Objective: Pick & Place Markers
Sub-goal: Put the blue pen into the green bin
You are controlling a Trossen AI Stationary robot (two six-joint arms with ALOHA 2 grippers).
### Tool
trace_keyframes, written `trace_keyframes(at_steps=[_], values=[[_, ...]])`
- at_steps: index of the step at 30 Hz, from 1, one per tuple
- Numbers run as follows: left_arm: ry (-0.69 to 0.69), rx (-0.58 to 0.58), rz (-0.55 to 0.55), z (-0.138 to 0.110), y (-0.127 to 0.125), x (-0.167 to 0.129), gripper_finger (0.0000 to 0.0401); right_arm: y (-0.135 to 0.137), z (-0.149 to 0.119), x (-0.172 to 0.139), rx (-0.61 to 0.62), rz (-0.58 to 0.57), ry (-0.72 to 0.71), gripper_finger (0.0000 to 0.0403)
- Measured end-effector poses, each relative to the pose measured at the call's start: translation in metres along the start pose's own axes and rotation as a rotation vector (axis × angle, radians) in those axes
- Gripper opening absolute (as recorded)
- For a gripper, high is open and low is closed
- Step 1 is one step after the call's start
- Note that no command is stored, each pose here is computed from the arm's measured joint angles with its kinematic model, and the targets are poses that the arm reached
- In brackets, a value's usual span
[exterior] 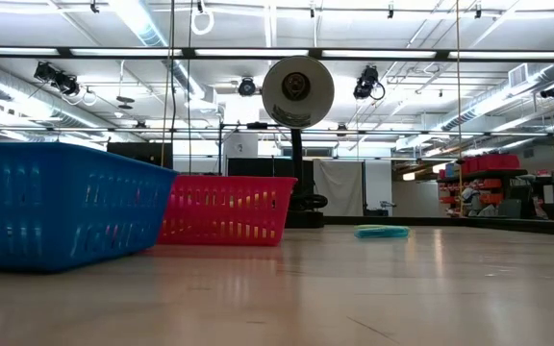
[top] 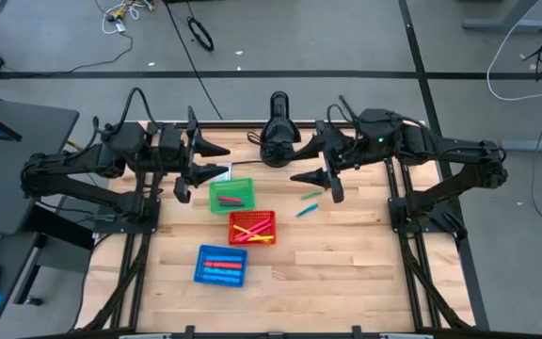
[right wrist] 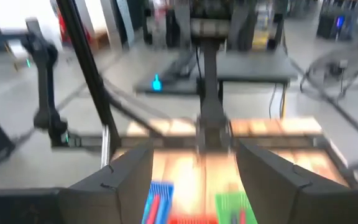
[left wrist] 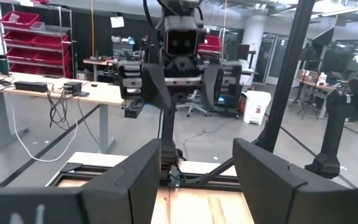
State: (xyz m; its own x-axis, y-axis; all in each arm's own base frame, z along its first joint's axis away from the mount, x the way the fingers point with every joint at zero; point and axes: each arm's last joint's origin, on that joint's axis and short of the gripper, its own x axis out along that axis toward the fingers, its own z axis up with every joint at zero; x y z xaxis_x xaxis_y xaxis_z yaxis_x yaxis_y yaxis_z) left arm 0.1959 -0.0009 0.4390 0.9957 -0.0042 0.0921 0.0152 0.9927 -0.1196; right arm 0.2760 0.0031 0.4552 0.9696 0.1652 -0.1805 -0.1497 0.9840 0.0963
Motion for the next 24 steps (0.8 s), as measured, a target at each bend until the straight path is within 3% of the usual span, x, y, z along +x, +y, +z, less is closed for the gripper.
trace_keyframes(at_steps=[10,24], values=[[0.028,-0.031,0.004,-0.003,0.0,0.0,0.0206,-0.003,-0.038,-0.007,-0.05,-0.048,0.419,0.0233],[0.028,-0.028,0.004,-0.003,0.0,0.0,0.0206,-0.012,-0.068,-0.004,-0.124,-0.033,0.729,0.0233]])
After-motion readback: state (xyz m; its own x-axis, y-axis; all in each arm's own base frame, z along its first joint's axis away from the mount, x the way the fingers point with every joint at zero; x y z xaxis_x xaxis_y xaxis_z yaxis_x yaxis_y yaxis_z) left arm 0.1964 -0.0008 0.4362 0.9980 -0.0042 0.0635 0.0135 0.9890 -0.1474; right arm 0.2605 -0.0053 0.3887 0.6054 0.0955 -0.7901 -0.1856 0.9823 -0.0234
